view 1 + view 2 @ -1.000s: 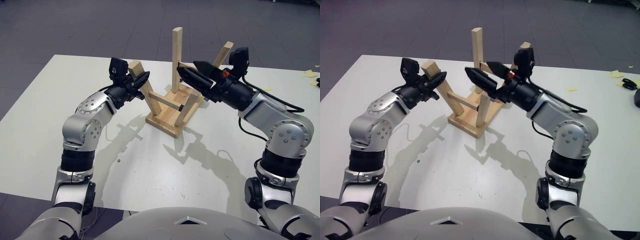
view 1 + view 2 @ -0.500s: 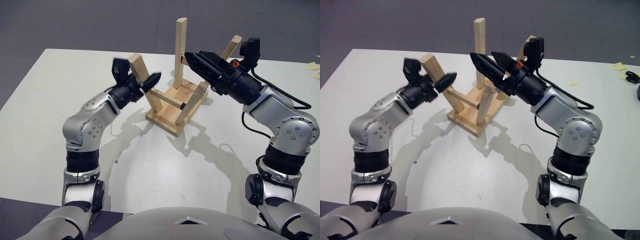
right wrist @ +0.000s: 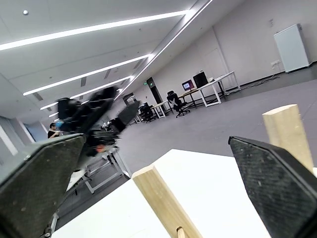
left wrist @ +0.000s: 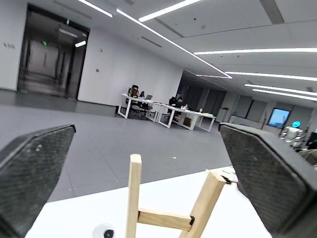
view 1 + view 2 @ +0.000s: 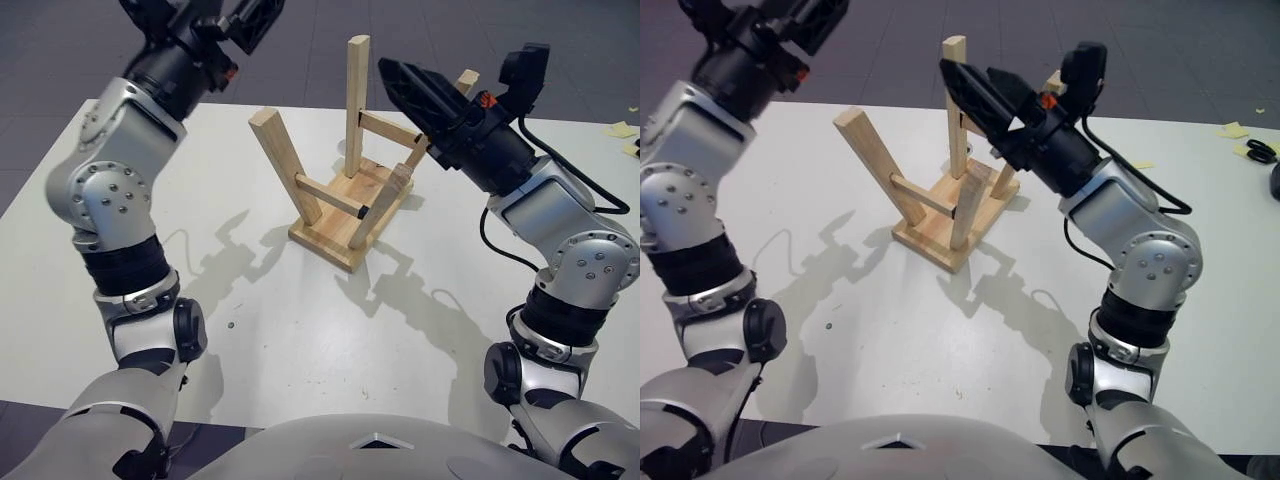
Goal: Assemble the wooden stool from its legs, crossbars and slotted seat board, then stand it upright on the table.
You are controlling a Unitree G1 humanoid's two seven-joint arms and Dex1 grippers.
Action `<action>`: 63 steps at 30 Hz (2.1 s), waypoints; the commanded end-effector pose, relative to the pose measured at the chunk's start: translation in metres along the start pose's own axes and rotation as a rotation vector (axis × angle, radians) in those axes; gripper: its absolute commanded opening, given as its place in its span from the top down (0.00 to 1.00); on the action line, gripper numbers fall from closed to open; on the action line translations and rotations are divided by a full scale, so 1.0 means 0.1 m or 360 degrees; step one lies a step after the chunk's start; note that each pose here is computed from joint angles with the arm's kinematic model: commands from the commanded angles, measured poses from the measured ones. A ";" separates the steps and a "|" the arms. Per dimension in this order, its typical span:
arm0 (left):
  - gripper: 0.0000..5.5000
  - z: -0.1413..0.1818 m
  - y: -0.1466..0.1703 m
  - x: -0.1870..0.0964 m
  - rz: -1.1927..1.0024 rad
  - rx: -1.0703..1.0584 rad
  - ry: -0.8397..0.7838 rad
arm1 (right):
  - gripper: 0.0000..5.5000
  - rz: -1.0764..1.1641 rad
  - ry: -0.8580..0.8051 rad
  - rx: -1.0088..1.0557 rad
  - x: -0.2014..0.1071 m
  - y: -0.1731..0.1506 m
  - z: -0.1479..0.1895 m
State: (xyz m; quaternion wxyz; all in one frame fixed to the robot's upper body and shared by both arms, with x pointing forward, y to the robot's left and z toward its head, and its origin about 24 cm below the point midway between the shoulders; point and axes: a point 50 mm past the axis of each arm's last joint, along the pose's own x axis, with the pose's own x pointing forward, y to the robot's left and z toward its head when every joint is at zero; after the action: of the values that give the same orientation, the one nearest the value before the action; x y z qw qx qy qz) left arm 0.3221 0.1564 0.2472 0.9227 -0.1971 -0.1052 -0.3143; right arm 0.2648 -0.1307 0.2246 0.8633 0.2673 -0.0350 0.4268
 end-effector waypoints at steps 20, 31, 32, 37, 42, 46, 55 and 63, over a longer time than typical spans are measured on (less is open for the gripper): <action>0.02 -0.96 0.30 -0.18 0.0204 -0.0242 0.0390 | 0.02 -0.0052 0.0446 -0.0057 -0.09 0.10 -0.60; 0.02 -0.97 0.20 -0.22 0.0204 -0.0415 0.0285 | 0.02 -0.0035 0.0289 -0.0079 -0.08 0.06 -0.47; 0.02 -0.95 0.18 -0.21 0.0187 -0.0451 0.0257 | 0.02 -0.0031 0.0272 -0.0079 -0.08 0.06 -0.45; 0.02 -0.73 0.05 -0.16 0.0004 -0.0574 0.0118 | 0.02 -0.0151 0.0233 -0.0312 -0.13 -0.20 -0.19; 0.02 -0.48 0.04 -0.16 -0.0106 -0.0519 0.0045 | 0.02 -0.0167 0.0184 -0.0536 -0.13 -0.36 0.11; 0.02 -0.42 0.11 -0.18 0.0010 -0.0491 -0.0019 | 0.02 -0.0084 -0.0107 -0.0273 -0.13 -0.30 0.35; 0.02 -0.53 0.40 -0.60 0.0844 -0.0112 -0.0077 | 0.02 -0.0927 -0.0578 -0.0116 -0.53 -0.83 0.55; 0.02 -1.14 0.28 -0.73 0.0925 -0.0015 0.0314 | 0.02 -0.1294 0.0097 -0.0305 -0.69 -0.96 -0.55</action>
State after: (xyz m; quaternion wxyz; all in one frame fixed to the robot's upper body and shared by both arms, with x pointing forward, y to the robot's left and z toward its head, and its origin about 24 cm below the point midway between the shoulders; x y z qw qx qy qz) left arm 0.2914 0.1754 0.1177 0.9802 -0.1881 0.0378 -0.0488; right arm 0.2867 -0.2137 0.1176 0.9820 0.1752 0.0554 0.0437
